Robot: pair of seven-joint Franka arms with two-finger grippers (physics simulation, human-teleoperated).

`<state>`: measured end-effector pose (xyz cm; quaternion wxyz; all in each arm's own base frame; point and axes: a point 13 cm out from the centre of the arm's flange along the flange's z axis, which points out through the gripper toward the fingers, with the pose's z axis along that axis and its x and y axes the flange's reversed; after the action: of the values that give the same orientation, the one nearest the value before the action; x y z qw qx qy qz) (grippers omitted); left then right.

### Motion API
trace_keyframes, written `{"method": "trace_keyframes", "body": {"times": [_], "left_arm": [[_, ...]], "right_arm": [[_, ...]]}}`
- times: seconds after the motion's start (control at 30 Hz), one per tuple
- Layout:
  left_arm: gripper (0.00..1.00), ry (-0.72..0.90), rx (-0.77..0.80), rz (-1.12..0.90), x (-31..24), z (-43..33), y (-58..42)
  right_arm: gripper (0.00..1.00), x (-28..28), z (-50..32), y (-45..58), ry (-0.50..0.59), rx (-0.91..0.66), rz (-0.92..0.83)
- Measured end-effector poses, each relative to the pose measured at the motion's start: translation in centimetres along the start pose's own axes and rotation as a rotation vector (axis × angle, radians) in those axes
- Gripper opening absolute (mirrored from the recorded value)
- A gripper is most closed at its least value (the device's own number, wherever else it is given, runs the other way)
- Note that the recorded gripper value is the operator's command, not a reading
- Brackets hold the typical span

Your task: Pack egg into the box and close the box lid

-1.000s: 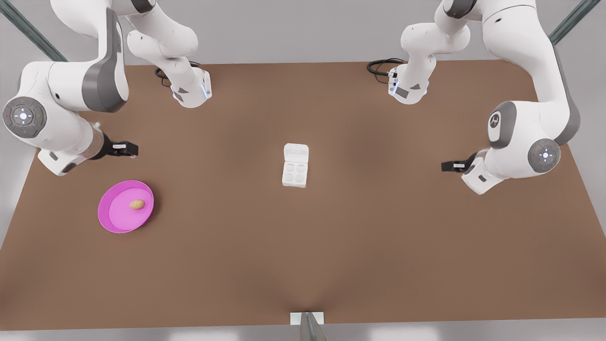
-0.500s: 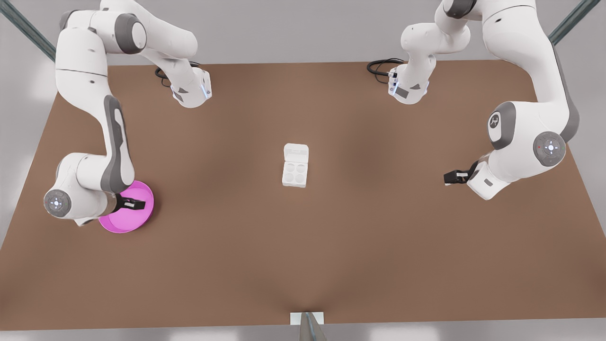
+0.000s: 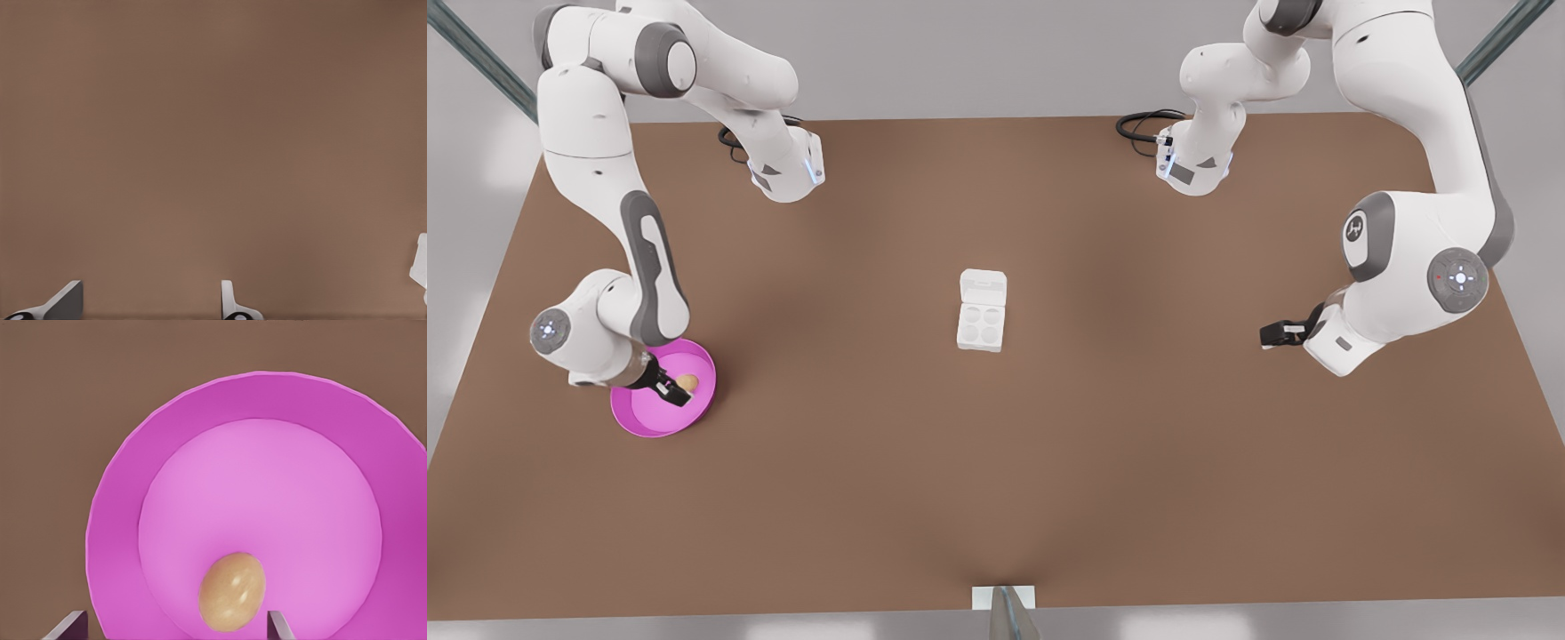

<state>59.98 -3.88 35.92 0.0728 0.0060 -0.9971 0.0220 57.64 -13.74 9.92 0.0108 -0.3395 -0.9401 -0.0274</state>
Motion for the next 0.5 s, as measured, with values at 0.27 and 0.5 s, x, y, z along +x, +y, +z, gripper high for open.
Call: {"method": "trace_keyframes", "body": {"times": [0.27,0.5], "left_arm": [[1.00,0.015,-0.002,0.001,0.3,0.3,-0.2],[1.00,0.031,-0.004,-0.001,0.3,1.0,-0.1]], "right_arm": [[1.00,-0.1,2.5,-0.6,-0.042,-0.003,0.114],[1.00,0.1,4.5,-1.4,-0.035,0.011,0.181]]}}
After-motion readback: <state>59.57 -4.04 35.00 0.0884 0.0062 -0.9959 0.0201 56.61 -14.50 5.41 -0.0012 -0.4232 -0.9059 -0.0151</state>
